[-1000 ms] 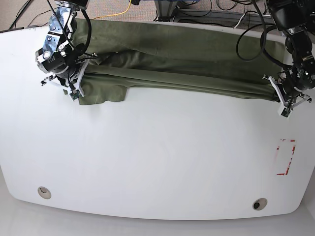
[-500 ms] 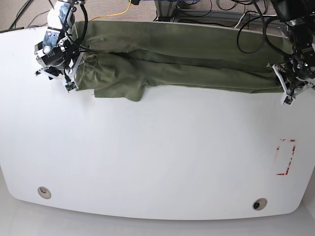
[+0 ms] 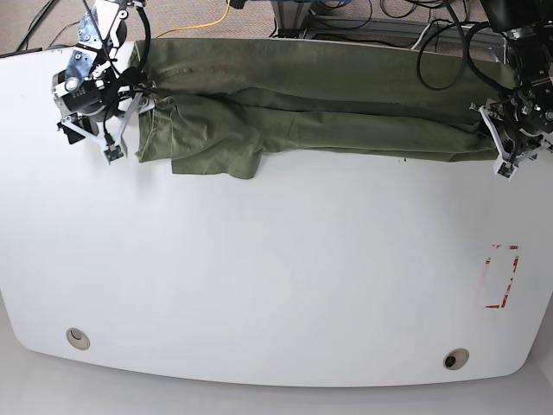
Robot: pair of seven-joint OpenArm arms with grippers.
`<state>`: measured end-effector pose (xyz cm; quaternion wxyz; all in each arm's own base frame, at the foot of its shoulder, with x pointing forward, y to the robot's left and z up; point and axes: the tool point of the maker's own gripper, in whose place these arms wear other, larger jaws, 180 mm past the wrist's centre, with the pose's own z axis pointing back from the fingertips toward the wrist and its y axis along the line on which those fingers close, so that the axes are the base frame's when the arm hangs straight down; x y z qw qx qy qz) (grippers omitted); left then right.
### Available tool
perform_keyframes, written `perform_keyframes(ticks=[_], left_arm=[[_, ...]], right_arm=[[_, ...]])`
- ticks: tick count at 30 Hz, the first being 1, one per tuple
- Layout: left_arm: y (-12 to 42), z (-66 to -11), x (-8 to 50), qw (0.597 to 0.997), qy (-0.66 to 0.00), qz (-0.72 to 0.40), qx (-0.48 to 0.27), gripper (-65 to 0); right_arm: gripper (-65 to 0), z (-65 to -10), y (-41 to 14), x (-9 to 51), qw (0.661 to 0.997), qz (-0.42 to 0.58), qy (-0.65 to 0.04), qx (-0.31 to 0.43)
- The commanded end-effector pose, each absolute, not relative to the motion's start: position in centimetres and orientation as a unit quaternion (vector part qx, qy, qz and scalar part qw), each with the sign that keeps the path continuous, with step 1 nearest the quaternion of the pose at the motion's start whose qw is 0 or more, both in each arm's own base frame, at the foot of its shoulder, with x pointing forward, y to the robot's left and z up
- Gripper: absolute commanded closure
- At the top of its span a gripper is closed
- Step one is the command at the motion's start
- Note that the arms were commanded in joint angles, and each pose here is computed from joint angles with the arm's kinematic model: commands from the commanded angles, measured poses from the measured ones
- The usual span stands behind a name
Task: Layout the t-shirt on the table in an organized manner, then fold the t-shirt properly
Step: 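Open both grippers and release the folded hem, then grasp the folded edge near the sleeve with the right gripper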
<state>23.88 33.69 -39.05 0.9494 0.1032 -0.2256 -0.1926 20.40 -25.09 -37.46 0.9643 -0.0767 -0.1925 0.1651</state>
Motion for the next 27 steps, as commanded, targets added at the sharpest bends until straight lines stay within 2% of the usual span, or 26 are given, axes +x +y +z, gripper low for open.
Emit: perform_keyframes(ticks=[1, 9, 18, 27], left_arm=[[34.0, -36.8, 25.3, 0.938, -0.254, -0.203, 0.121, -32.5], [33.7, -33.6, 27.0, 0.927, -0.263, -0.217, 0.157, -36.8], [33.6, -29.9, 29.0, 0.906, -0.302, -0.228, 0.188, -36.8], [33.6, -29.0, 29.8, 0.901, -0.316, -0.225, 0.192, -36.7]], right_arm=[[-54.1, -35.7, -24.5, 22.5, 0.954, 0.164, -0.243, -0.059], [-54.1, -34.0, -22.9, 26.3, 0.941, 0.154, -0.301, -0.013], [-54.1, -37.4, -20.9, 28.5, 0.951, 0.118, -0.281, 0.056], [-54.1, -39.8, -20.1, 28.7, 0.953, 0.104, -0.268, 0.093]])
